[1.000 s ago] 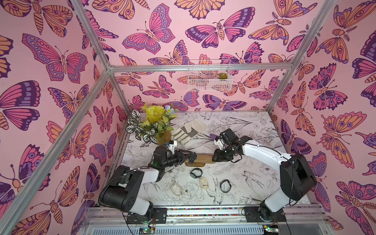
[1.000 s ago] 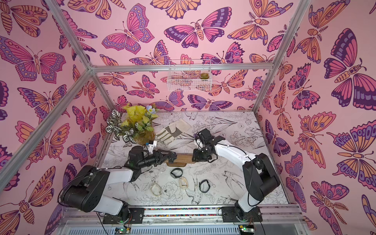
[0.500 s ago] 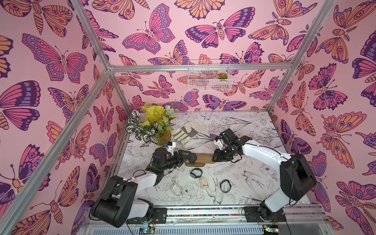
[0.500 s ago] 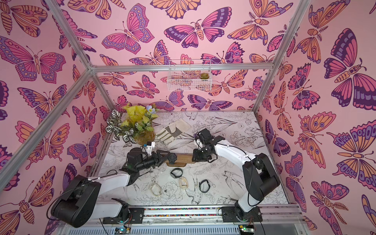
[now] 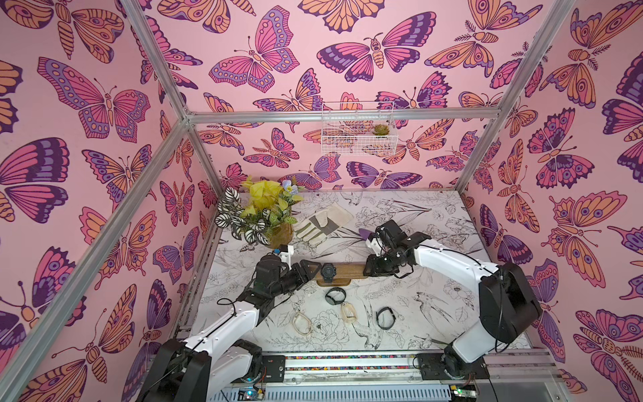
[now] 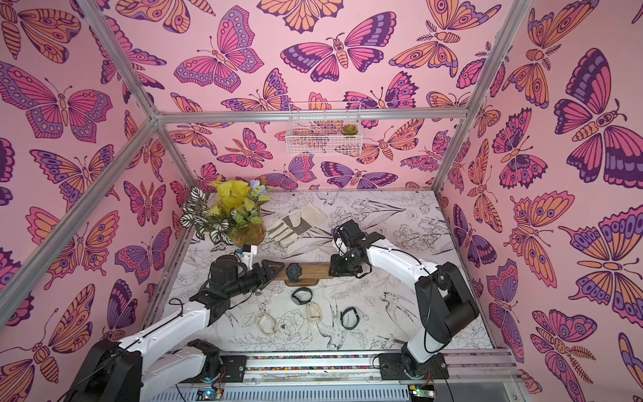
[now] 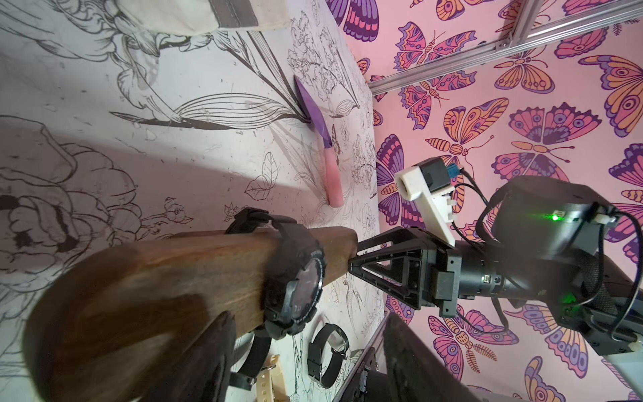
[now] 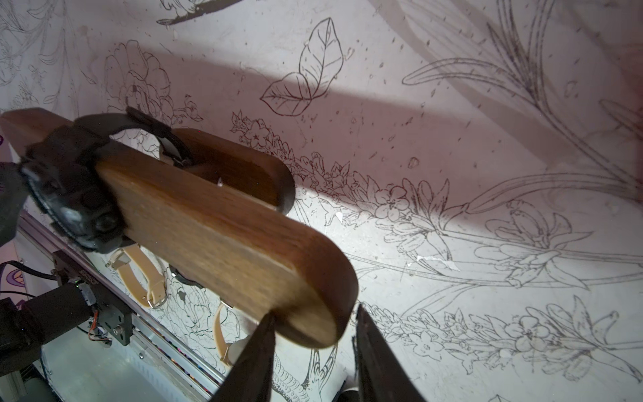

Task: Place watch on stand
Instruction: Place the watch on the stand, then pick up the watch at the center of the board.

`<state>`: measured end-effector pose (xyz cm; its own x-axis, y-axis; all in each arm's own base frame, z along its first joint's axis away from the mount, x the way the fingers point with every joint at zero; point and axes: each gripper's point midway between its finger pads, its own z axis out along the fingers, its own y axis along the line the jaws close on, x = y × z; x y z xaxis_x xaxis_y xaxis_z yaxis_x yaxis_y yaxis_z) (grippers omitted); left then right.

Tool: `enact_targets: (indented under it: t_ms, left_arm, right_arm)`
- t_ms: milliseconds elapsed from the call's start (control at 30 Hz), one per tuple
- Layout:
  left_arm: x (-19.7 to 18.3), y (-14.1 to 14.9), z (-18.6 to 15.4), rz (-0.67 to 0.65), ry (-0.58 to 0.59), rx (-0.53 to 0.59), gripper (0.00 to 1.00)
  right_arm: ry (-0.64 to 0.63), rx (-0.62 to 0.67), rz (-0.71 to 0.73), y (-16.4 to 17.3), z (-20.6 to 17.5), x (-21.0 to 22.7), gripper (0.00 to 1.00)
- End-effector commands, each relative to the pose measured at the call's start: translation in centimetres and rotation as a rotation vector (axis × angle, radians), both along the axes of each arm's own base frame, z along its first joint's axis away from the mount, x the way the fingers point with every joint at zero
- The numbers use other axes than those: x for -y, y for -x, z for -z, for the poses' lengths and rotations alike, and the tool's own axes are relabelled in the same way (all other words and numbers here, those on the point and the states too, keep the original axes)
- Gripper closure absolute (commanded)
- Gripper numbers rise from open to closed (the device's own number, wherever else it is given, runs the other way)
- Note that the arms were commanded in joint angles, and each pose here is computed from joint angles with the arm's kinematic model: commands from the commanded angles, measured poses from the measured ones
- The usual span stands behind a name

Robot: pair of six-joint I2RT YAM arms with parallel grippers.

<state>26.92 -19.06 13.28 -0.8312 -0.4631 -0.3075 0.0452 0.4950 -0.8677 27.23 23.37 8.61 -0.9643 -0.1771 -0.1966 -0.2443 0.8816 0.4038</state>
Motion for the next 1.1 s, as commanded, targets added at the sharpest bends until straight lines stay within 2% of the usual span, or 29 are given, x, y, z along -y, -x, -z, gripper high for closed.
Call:
enact_targets:
  t_ms: [0, 333, 467, 700, 833, 1067]
  left_arm:
    - [-0.2, -0.3, -1.0, -0.009, -0.027, 0.036, 0.31]
    - [-0.9, -0.4, -4.1, -0.014, -0.099, 0.112, 0.31]
    - [-1.8, -0.2, -5.0, -0.031, -0.149, 0.136, 0.30]
    - [-4.8, 1.0, -5.3, -0.124, -0.192, 0.120, 0.29]
    - [-8.3, 2.0, -4.4, -0.254, -0.250, 0.065, 0.28]
    - [-13.7, 4.3, -3.6, -0.462, -0.356, -0.037, 0.27]
  right_arm:
    - [0.044, 0.007, 0.000, 0.5, -0.7, 0.8, 0.60]
    - [0.069, 0.065, -0.009, 1.7, -3.2, 1.9, 0.57]
    - [0.094, 0.097, -0.057, 3.0, -4.1, 1.0, 0.57]
    - [0.116, 0.137, -0.225, 7.0, -4.9, -4.2, 0.57]
    - [0.105, 0.141, -0.344, 9.6, -4.9, -8.1, 0.57]
    - [0.089, 0.072, -0.520, 12.8, -2.7, -14.0, 0.54]
